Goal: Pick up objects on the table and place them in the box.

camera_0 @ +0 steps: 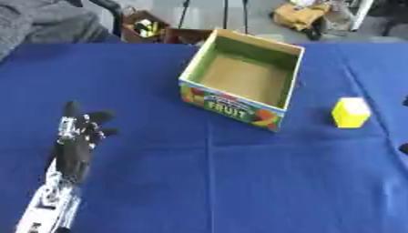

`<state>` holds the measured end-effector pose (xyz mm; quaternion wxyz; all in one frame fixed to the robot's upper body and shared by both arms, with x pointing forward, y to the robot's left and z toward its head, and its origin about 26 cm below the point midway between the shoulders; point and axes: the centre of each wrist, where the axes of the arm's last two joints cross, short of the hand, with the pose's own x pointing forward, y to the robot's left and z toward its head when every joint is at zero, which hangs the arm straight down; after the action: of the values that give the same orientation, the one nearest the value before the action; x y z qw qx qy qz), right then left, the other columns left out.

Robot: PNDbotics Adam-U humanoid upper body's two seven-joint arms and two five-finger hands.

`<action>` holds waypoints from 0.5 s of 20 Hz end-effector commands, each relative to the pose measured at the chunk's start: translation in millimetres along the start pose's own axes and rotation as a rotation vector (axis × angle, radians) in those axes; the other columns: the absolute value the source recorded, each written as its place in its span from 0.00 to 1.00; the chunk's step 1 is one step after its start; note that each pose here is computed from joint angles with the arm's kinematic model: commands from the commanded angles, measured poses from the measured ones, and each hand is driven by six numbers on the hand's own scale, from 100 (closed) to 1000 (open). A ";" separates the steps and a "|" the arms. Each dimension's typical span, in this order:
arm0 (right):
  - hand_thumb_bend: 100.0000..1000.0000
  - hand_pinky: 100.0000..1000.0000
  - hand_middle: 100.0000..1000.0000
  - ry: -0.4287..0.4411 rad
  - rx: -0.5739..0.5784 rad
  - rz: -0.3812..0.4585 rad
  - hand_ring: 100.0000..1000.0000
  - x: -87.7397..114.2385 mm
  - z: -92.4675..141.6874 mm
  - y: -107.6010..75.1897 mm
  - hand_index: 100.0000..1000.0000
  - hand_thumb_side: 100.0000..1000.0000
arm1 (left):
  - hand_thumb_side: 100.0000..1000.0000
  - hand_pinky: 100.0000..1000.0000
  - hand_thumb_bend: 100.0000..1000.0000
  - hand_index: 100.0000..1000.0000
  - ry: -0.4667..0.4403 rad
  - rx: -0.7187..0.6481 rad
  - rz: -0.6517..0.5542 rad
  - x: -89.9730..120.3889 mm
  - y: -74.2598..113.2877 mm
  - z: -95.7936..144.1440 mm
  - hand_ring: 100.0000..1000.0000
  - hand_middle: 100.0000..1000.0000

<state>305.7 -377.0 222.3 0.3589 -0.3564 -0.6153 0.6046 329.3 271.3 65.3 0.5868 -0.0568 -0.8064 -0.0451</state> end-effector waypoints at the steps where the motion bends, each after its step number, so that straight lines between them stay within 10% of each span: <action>1: 0.36 0.72 0.77 0.005 0.026 0.063 0.80 -8.7 -1.4 -13.9 0.81 0.40 | 1.00 0.70 0.43 0.63 -0.014 -0.017 -0.025 6.2 3.3 -2.3 0.85 0.68; 10: 0.37 0.72 0.78 0.006 0.037 0.063 0.81 -22.2 -19.8 -13.4 0.82 0.40 | 1.00 0.70 0.43 0.63 -0.013 -0.025 -0.021 5.7 1.3 -2.8 0.85 0.68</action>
<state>332.6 -382.2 226.6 0.3554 -0.3571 -0.5990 0.6224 329.1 269.7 64.6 0.5883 -0.0598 -0.8050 -0.0487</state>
